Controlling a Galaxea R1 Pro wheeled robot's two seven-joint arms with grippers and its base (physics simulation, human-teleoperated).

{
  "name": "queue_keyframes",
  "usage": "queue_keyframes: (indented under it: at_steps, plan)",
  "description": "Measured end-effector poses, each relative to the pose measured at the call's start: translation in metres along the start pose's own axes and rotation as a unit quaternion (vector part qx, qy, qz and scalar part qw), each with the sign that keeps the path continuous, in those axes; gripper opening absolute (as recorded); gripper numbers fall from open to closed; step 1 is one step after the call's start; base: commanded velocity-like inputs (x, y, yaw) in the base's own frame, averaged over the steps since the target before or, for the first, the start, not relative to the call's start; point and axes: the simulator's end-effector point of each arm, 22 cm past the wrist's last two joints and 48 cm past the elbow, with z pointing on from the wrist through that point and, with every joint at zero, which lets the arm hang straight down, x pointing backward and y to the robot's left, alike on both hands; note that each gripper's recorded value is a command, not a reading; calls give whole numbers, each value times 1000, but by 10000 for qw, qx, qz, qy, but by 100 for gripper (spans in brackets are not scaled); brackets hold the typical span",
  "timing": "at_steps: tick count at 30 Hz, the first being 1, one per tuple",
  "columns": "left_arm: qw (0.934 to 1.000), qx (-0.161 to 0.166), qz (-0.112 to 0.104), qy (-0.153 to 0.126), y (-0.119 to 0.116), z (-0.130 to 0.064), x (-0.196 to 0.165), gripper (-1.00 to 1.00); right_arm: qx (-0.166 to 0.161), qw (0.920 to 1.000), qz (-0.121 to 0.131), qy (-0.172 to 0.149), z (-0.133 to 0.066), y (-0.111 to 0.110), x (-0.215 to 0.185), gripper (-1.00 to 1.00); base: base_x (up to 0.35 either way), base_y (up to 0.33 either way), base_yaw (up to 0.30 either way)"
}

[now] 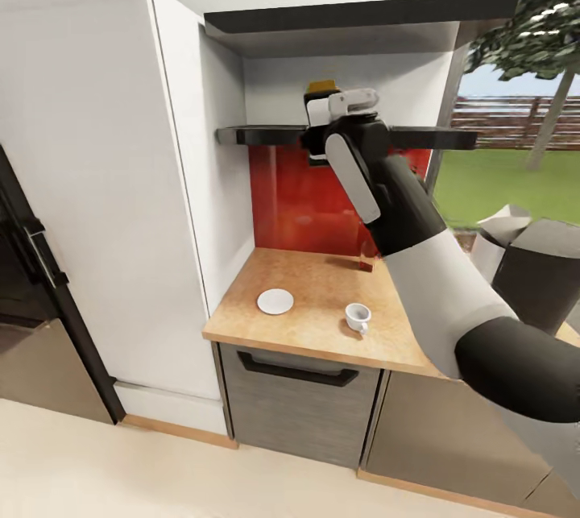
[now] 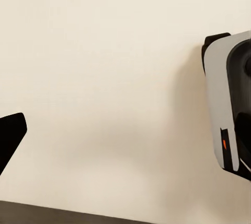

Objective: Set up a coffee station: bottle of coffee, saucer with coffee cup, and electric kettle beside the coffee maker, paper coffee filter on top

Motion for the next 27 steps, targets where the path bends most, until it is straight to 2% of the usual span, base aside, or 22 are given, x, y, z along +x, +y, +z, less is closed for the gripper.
queue_keyframes:
  at_steps: [9,21,24,27]
  plan:
    - [10000,67,-7,-70,-6,1,-6,100,-91,9975,17,706,11,11,96,-100,0,0,0]
    - [9999,76,7,-70,-7,1,-6,100,-218,9900,27,1392,10,29,187,-100,0,0,0]
    - [9999,74,9,-70,-6,1,-6,100,-167,9896,71,1427,11,26,200,-100,0,0,0]
    - [9999,76,3,-72,-7,1,-6,100,87,9922,335,1198,25,15,219,-100,0,0,0]
